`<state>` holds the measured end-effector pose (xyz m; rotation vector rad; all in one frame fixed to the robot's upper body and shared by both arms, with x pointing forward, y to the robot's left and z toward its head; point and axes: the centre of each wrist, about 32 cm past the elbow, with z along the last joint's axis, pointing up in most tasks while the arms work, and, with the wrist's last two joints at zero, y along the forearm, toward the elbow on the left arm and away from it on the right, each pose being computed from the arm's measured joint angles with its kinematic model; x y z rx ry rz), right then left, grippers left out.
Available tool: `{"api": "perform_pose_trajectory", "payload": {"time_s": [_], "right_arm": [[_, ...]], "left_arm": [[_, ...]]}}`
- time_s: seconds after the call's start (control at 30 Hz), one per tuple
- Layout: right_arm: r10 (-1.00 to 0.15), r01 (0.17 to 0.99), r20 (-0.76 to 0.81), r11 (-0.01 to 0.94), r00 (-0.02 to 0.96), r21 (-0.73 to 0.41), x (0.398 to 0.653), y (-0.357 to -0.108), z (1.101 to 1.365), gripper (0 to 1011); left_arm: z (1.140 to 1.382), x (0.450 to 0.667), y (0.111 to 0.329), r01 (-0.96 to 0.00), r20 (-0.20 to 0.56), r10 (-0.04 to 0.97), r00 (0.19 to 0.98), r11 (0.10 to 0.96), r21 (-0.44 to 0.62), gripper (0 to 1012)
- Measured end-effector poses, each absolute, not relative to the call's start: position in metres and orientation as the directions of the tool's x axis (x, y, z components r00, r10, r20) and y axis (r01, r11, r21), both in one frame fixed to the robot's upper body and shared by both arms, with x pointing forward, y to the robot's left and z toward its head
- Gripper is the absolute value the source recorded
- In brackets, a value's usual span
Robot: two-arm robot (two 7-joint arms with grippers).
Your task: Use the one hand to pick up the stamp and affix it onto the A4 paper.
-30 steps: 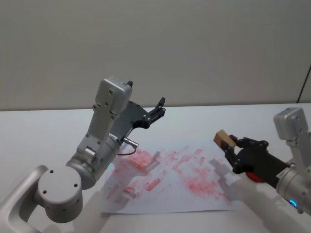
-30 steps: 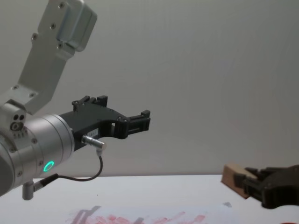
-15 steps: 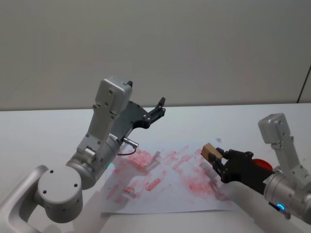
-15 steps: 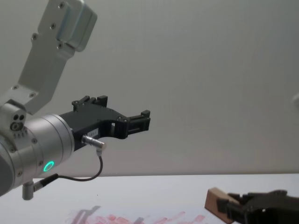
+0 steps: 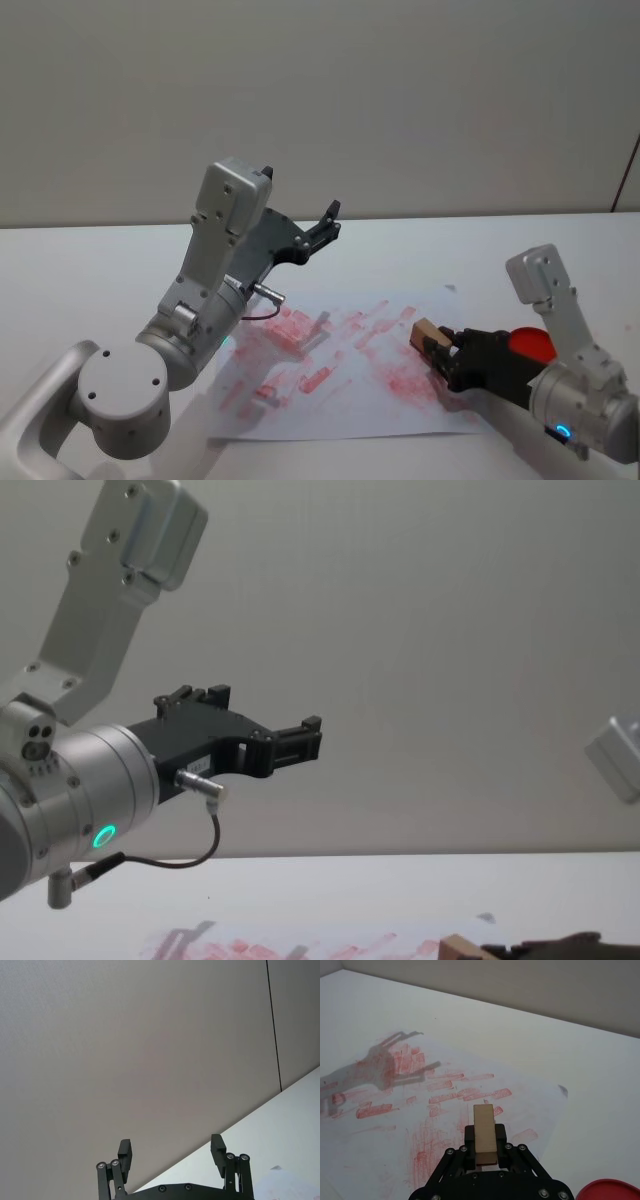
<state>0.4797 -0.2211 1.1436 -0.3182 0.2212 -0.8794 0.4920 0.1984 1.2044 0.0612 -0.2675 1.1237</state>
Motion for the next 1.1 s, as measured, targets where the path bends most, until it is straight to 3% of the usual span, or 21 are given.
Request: {"api": "perform_pose_trajectory", "payload": {"time_s": [0.7,1.1], "right_arm": [[-0.795,0.723,-0.054,0.575,0.604,-0.383,0.479,-0.211,1.140,216],[-0.830,0.800,0.006,0.536,0.558,-0.271,0.471,-0.214,1.152,216]], "left_arm": [[1.204,0.492,0.198,-0.897,0.242,0.882,0.404,0.434,-0.086,1001],[1.204,0.492,0.198,-0.897,0.242,0.882,0.404,0.434,-0.086,1001]]}}
